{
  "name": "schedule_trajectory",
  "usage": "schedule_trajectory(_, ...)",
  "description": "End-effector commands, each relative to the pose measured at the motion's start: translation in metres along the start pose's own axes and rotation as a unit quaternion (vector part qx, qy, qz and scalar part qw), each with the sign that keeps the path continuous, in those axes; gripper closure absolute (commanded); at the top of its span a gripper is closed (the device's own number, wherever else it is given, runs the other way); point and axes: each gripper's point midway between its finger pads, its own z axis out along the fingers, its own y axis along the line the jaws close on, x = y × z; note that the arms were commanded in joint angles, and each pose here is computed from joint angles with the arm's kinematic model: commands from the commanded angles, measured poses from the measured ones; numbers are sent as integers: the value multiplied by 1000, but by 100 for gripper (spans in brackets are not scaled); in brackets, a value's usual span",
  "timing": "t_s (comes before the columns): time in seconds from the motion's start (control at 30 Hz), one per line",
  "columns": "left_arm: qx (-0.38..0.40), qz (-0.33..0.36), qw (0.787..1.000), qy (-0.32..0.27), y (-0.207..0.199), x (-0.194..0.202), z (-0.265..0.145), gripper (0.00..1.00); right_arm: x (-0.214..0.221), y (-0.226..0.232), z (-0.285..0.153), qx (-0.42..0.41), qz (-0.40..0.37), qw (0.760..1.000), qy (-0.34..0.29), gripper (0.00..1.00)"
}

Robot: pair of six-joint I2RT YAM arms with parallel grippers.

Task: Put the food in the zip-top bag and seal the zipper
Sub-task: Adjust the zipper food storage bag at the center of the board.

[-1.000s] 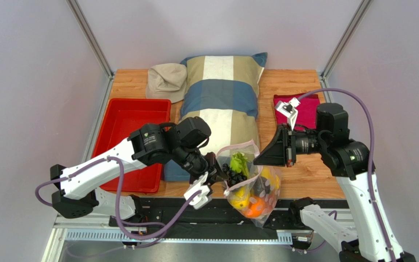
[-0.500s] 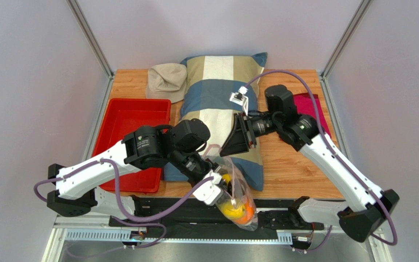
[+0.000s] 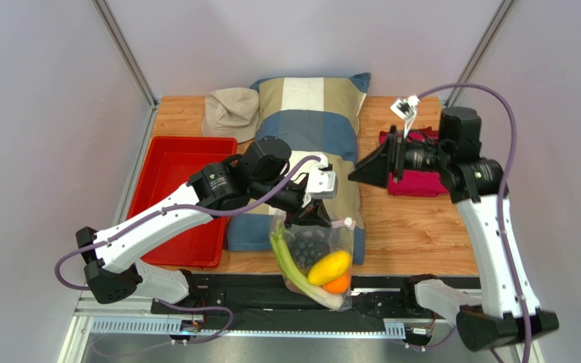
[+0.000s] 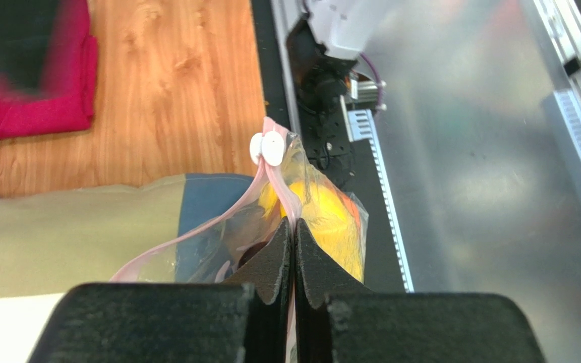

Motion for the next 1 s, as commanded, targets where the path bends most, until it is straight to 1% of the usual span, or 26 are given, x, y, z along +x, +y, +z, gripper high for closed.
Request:
schedule_trajectory(0.0, -54, -43, 996, -59, 29, -31, -4, 100, 48, 34, -31, 7, -84, 996, 17, 28)
schedule_trajectory(0.07, -67, -43, 995, -62, 35, -30, -3, 100, 63, 32, -34, 19, -92, 995, 21, 30)
schedule_trajectory(0.1, -69, -39, 995, -67, 37, -31, -3, 100, 71, 39, -39, 18, -99, 995, 22, 31)
schedule_trajectory(0.13, -70, -39, 995, -65, 36, -27, -3, 100, 77, 39, -40, 16, -118, 993, 26, 32)
schedule_trajectory(0.2, -70, -32, 995, -70, 36, -27, -3, 100, 87, 42, -44, 18, -134, 990, 29, 34)
schedule_trajectory(0.33, -56, -10, 995, -85, 29, -29, -4, 100, 100, 32, -43, 22, -163, 986, 39, 38)
schedule_trajectory(0.4, -47, 10, 995, -90, 26, -31, -4, 100, 102, 24, -42, 25, -183, 982, 44, 40)
schedule_trajectory(0.53, -43, 18, 995, -88, 24, -27, -5, 100, 102, 16, -37, 12, -195, 980, 49, 43)
schedule_trajectory(0.63, -37, 21, 995, -86, 22, -24, -4, 100, 100, 14, -33, 3, -201, 979, 40, 46)
schedule_trajectory(0.67, -35, 22, 996, -85, 22, -23, -3, 100, 95, 14, -32, 0, -214, 976, 29, 48)
schedule_trajectory(0.73, -35, 19, 996, -82, 23, -21, -1, 100, 97, 13, -29, -6, -208, 978, 24, 50)
schedule_trajectory(0.77, -35, 18, 996, -81, 24, -21, 0, 100, 93, 14, -28, -9, -219, 975, 16, 50)
schedule_trajectory(0.9, -24, 15, 997, -77, 23, -17, 4, 100, 98, 19, -21, -29, -231, 972, 22, 51)
schedule_trajectory(0.97, -24, 15, 997, -74, 24, -16, 6, 100, 101, 19, -17, -36, -234, 971, 28, 56)
